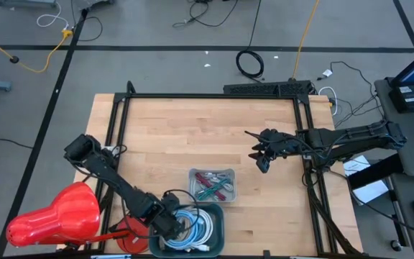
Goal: Pick & Place USB Port
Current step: Put the blue HDMI cable into the blue bin, then adjust the gray bin
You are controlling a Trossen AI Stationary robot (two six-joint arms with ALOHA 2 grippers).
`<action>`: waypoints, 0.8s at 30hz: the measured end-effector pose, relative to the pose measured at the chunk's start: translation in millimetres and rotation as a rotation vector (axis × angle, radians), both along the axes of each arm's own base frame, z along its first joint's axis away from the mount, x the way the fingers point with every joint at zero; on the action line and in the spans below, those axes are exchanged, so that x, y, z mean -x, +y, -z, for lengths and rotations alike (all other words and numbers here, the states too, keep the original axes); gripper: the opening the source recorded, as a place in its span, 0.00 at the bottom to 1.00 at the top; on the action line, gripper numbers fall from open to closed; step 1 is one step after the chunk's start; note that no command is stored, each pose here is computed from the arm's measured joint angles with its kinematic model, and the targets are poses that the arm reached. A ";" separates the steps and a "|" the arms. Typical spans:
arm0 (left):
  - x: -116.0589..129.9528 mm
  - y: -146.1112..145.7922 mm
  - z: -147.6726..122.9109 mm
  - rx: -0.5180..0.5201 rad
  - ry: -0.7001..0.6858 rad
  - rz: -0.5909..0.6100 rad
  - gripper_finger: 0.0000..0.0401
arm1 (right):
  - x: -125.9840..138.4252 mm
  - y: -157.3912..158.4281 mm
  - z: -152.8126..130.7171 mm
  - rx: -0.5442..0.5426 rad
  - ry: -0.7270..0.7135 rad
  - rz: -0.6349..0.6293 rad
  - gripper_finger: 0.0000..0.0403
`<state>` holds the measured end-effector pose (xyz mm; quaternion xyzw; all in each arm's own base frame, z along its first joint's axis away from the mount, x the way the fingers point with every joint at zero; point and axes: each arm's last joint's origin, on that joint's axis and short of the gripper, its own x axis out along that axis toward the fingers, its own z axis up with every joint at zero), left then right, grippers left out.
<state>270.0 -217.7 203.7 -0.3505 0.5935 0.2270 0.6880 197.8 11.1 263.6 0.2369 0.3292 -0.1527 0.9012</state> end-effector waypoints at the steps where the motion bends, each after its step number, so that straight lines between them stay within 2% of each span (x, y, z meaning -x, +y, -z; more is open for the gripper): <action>1: -0.1 -0.4 -0.1 0.010 0.004 0.002 0.32 | 0.0 0.0 0.0 -0.002 0.000 0.001 0.42; 4: -1.2 -1.7 -1.8 0.025 -0.002 0.000 0.40 | 0.0 0.0 0.0 -0.007 -0.001 0.004 0.42; 7: -4.2 -4.1 -10.2 0.035 -0.022 0.000 0.42 | -0.1 0.1 -0.1 -0.007 -0.002 0.004 0.42; 16: -17.7 -10.7 -48.7 0.045 -0.172 0.013 0.36 | -1.0 0.9 -1.0 -0.026 -0.014 -0.016 0.42; 24: -36.8 8.2 -91.8 -0.101 -0.320 -0.003 0.31 | -1.8 2.4 -1.8 -0.060 -0.024 -0.052 0.42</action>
